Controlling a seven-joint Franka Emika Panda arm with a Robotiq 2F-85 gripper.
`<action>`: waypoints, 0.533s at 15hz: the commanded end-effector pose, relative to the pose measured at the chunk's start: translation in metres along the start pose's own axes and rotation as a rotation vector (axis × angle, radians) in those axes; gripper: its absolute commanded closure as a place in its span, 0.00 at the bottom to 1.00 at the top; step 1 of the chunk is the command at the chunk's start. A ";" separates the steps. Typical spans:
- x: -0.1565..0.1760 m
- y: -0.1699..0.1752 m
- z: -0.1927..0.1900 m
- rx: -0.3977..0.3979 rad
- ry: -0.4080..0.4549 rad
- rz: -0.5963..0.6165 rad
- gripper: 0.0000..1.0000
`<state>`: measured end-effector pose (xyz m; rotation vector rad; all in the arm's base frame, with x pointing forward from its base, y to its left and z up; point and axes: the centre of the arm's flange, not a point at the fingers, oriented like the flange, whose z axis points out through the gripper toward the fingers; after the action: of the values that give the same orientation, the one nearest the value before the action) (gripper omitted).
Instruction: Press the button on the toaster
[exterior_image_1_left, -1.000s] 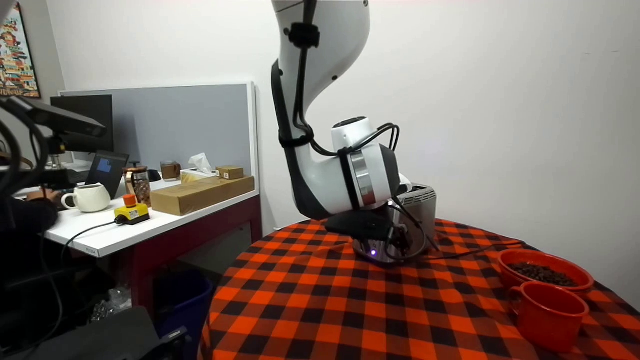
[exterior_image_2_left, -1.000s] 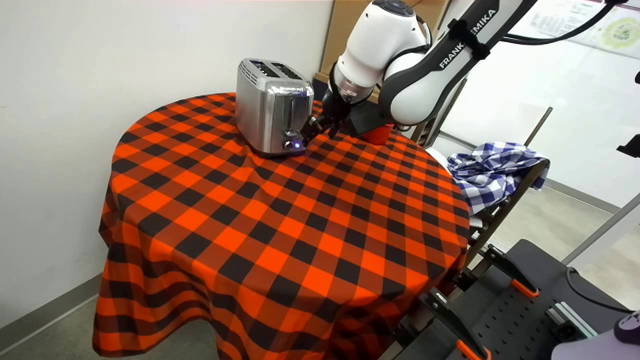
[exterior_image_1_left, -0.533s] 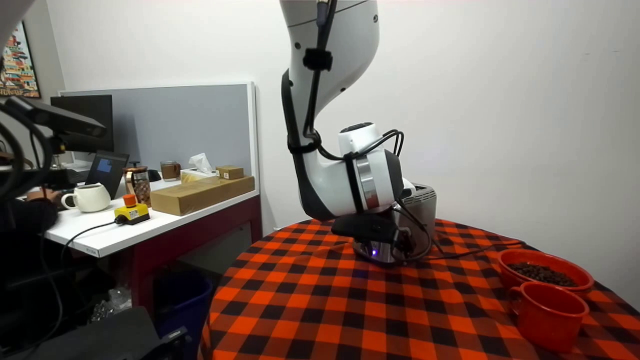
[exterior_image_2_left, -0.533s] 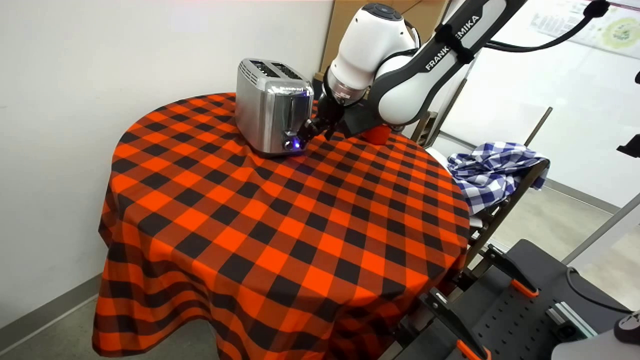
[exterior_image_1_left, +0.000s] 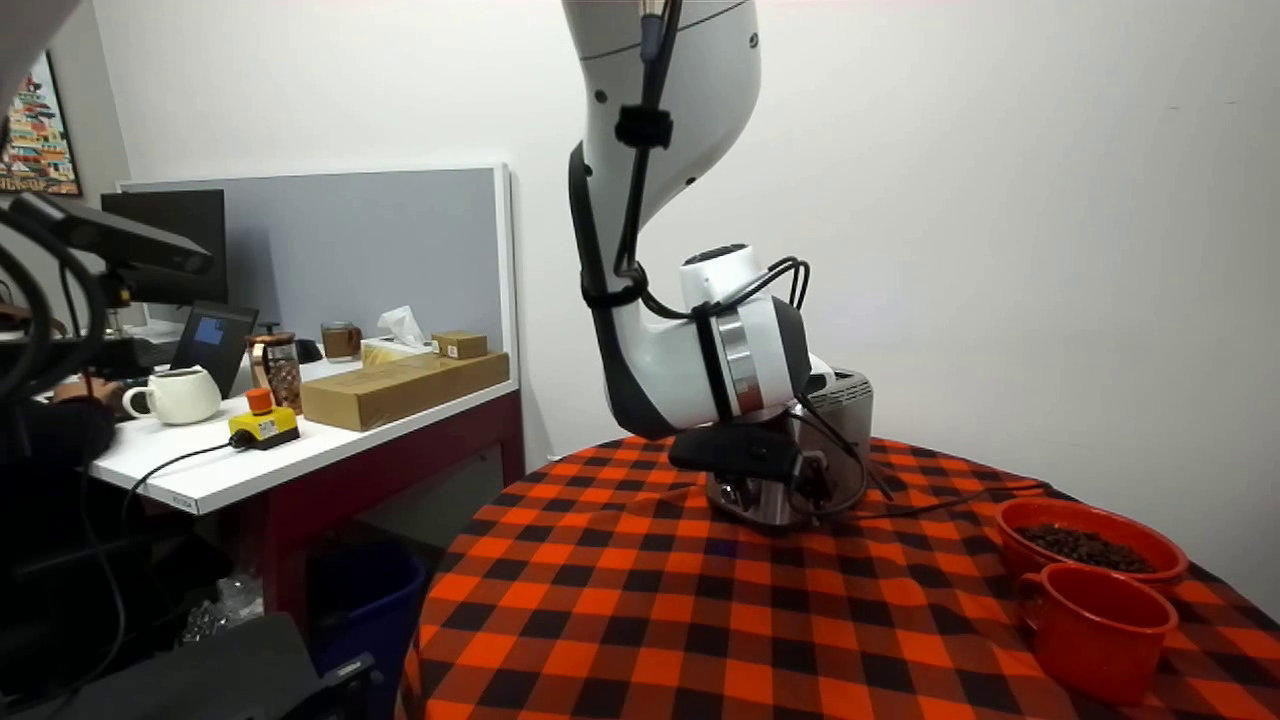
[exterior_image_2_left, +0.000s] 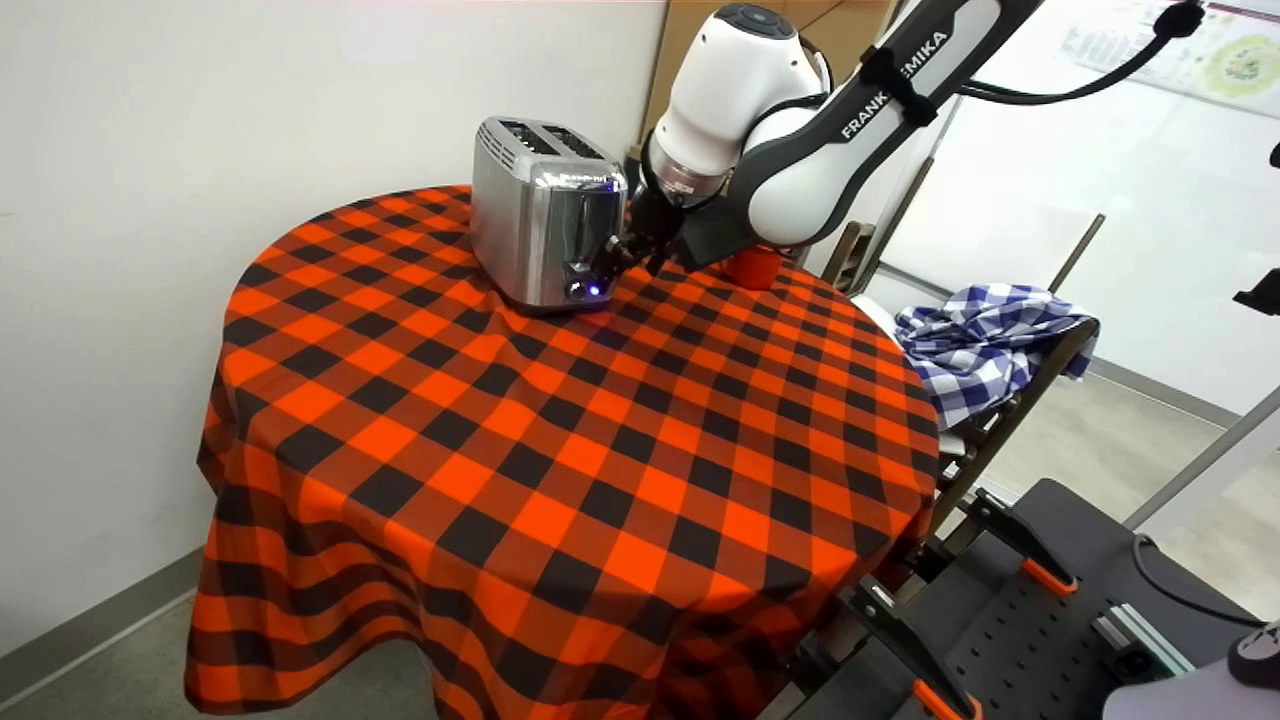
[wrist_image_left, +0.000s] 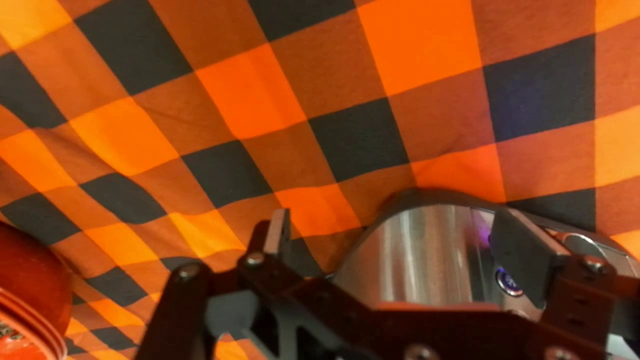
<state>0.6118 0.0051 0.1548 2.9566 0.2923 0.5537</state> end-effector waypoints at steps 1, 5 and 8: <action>0.009 -0.001 0.008 0.006 -0.009 -0.011 0.00; 0.009 -0.003 0.011 0.015 -0.013 -0.007 0.00; 0.008 -0.004 0.012 -0.008 0.009 -0.015 0.00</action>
<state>0.6122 0.0098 0.1473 2.9694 0.2949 0.5412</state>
